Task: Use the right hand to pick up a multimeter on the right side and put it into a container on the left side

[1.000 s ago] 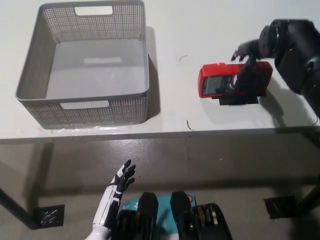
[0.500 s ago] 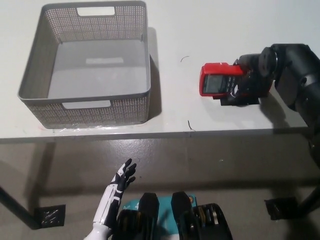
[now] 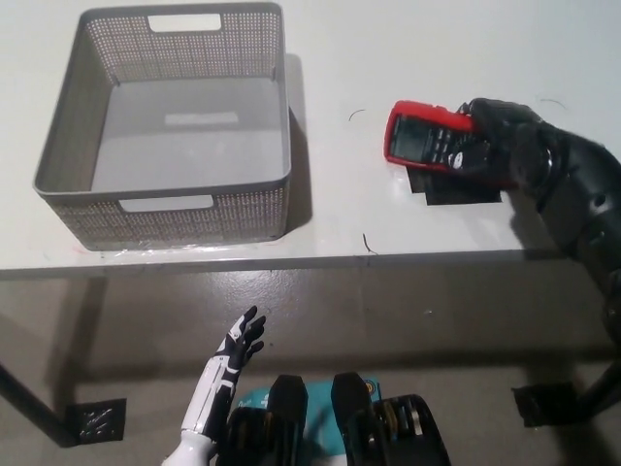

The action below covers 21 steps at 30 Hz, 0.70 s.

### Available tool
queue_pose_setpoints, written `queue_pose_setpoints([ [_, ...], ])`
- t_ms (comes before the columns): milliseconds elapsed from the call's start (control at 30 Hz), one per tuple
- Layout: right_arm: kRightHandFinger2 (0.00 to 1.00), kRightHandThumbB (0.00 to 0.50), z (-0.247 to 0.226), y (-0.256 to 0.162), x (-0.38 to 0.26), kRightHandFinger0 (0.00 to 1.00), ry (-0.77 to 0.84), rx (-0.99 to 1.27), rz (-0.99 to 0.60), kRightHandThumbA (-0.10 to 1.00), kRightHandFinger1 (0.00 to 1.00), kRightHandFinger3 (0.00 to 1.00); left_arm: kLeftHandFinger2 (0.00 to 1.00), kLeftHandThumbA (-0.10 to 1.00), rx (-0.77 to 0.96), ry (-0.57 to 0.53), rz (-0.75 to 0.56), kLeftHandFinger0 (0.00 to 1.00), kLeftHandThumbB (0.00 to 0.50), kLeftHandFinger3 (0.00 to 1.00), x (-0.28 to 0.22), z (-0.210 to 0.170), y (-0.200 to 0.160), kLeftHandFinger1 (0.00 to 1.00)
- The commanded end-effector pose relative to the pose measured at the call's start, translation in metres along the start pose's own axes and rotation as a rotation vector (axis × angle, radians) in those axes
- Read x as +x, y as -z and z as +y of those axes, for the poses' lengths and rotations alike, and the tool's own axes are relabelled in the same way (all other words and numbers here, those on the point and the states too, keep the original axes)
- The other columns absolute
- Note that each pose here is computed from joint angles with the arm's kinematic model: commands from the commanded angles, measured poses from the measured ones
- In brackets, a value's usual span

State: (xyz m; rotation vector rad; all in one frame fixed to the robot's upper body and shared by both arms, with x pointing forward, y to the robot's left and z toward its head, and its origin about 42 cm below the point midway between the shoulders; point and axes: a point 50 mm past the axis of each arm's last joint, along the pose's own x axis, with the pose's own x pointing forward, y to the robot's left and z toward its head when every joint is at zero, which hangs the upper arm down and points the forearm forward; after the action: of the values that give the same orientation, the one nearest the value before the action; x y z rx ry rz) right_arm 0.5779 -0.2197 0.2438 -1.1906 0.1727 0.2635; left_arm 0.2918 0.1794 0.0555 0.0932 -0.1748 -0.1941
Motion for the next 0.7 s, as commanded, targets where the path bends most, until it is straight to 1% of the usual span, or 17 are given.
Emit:
queue_pose_setpoints([
  [0,0.76,0.134,0.029,0.017,-0.003,0.00,0.054,0.274,0.020,-0.10,0.44,0.78,1.00,1.00,0.014,0.014,-0.075,1.00,0.499,1.00,0.011,0.005,-0.011,1.00],
  [33,0.78,0.128,0.029,0.017,-0.003,0.00,0.052,0.303,0.030,-0.10,0.50,0.81,1.00,1.00,0.015,0.015,-0.075,1.00,0.497,1.00,0.011,0.005,-0.011,1.00],
  [100,0.79,0.126,0.029,0.019,-0.003,0.00,0.035,0.392,0.053,-0.10,0.51,0.81,1.00,1.00,0.018,0.018,-0.075,1.00,0.487,1.00,0.011,0.005,-0.011,1.00],
  [200,0.79,0.155,0.022,0.019,-0.003,0.01,0.022,0.554,0.070,-0.10,0.51,0.78,1.00,1.00,0.022,0.016,-0.078,1.00,0.493,1.00,0.014,0.005,-0.012,1.00],
  [267,0.73,0.161,0.019,0.020,-0.003,0.00,0.010,0.690,0.060,-0.10,0.46,0.73,1.00,1.00,0.023,0.018,-0.081,1.00,0.489,1.00,0.016,0.005,-0.013,1.00],
  [300,0.71,0.174,0.018,0.020,-0.003,0.00,0.010,0.721,0.063,-0.10,0.44,0.68,1.00,1.00,0.024,0.019,-0.083,1.00,0.485,1.00,0.016,0.005,-0.013,1.00],
  [333,0.71,0.176,0.018,0.020,-0.003,0.00,0.010,0.744,0.069,-0.10,0.41,0.64,1.00,1.00,0.024,0.020,-0.084,1.00,0.483,1.00,0.016,0.005,-0.013,1.00],
  [367,0.73,0.180,0.017,0.020,-0.002,0.00,0.012,0.777,0.074,-0.10,0.41,0.66,1.00,1.00,0.027,0.018,-0.087,1.00,0.477,1.00,0.016,0.005,-0.013,1.00],
  [400,0.79,0.168,0.015,0.019,-0.002,0.00,0.018,0.857,0.077,-0.10,0.44,0.72,1.00,1.00,0.030,0.017,-0.085,1.00,0.476,1.00,0.016,0.006,-0.013,1.00],
  [433,0.89,0.158,0.012,0.017,-0.002,0.04,0.027,0.968,0.090,-0.10,0.49,0.90,1.00,1.00,0.029,0.017,-0.086,1.00,0.473,1.00,0.016,0.006,-0.013,1.00],
  [467,0.91,0.148,0.010,0.016,-0.001,0.00,0.020,1.077,0.095,-0.10,0.46,1.00,1.00,1.00,0.028,0.016,-0.086,1.00,0.471,1.00,0.016,0.007,-0.013,1.00],
  [500,0.85,0.136,0.007,0.014,-0.001,0.00,0.012,1.243,0.095,-0.10,0.38,1.00,1.00,1.00,0.024,0.016,-0.085,1.00,0.472,1.00,0.016,0.007,-0.013,1.00],
  [533,0.84,0.125,0.001,0.012,-0.001,0.00,-0.012,1.550,0.060,-0.10,0.27,1.00,1.00,1.00,0.020,0.016,-0.084,1.00,0.473,1.00,0.017,0.007,-0.013,1.00],
  [567,0.77,0.119,-0.002,0.011,-0.001,0.00,-0.021,1.623,0.055,-0.10,0.17,1.00,1.00,1.00,0.019,0.016,-0.081,1.00,0.478,1.00,0.017,0.007,-0.013,1.00],
  [600,0.67,0.119,-0.003,0.011,-0.001,0.00,-0.035,1.676,0.055,-0.10,0.05,1.00,1.00,1.00,0.018,0.016,-0.078,1.00,0.478,1.00,0.016,0.006,-0.013,1.00],
  [633,0.60,0.139,-0.004,0.011,-0.001,0.00,-0.057,1.759,0.050,-0.10,0.00,1.00,1.00,1.00,0.019,0.015,-0.076,1.00,0.470,1.00,0.014,0.006,-0.012,1.00],
  [667,0.56,0.127,-0.005,0.009,-0.001,0.00,-0.071,1.850,0.037,-0.10,0.00,1.00,1.00,1.00,0.025,0.012,-0.076,1.00,0.468,1.00,0.013,0.007,-0.011,1.00],
])
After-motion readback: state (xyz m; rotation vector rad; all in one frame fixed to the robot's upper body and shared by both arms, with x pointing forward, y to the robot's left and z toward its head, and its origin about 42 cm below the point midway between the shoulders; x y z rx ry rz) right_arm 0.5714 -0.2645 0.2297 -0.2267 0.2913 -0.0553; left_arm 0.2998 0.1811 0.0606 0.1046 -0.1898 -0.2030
